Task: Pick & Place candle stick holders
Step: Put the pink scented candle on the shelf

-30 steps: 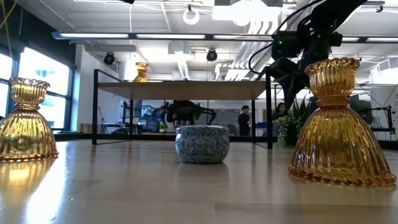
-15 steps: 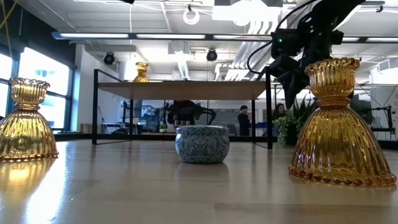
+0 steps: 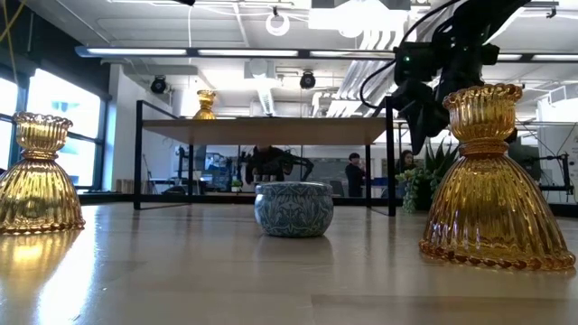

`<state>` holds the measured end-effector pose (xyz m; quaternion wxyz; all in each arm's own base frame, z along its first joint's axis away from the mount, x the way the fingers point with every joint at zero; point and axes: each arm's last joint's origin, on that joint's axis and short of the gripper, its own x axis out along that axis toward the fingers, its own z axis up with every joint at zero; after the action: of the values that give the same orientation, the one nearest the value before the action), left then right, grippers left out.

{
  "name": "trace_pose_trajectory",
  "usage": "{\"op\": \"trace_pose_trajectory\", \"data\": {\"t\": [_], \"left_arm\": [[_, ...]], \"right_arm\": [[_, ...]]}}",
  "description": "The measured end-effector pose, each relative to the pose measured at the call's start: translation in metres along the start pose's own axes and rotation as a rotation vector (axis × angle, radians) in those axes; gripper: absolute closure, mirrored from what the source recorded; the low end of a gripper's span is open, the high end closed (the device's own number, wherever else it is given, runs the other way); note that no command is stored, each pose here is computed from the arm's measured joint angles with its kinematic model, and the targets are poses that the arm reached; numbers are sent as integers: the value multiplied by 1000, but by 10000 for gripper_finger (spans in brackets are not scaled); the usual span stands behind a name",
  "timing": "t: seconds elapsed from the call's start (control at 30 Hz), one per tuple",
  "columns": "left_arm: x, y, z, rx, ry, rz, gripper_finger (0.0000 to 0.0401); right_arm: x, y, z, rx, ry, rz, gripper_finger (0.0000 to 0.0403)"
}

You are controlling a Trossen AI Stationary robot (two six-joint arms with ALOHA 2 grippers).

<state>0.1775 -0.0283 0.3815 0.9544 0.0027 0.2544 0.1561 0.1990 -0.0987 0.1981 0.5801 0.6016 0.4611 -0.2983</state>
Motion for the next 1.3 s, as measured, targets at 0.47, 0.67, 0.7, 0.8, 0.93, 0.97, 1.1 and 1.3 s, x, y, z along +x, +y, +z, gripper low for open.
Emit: {"op": "trace_pose_trajectory", "data": {"t": [0.47, 0.67, 0.7, 0.8, 0.93, 0.97, 1.1, 1.3], "left_arm": [[-5, 0, -7, 10, 108, -137, 92], [-5, -5, -8, 2, 137, -264, 92], [-4, -5, -8, 2, 139, -268, 92], [-4, -5, -8, 4, 145, -272, 92], [-4, -5, -8, 3, 142, -268, 92], [-4, -5, -8, 3, 141, -268, 92], [-4, -5, -8, 3, 141, -268, 92], [-4, -6, -6, -4, 120, -260, 92]], "right_arm": [[0, 3, 7, -96, -150, -33, 29], [-6, 4, -7, -259, -73, -6, 29], [-9, 3, -10, -261, -86, -13, 29], [-22, -2, -20, -259, -138, -44, 29], [-53, -10, -34, -256, -224, -162, 29], [-61, -11, -37, -265, -249, -211, 29], [-85, -12, -44, -311, -308, -363, 29], [-78, -3, -35, -449, -230, -450, 29]]}}
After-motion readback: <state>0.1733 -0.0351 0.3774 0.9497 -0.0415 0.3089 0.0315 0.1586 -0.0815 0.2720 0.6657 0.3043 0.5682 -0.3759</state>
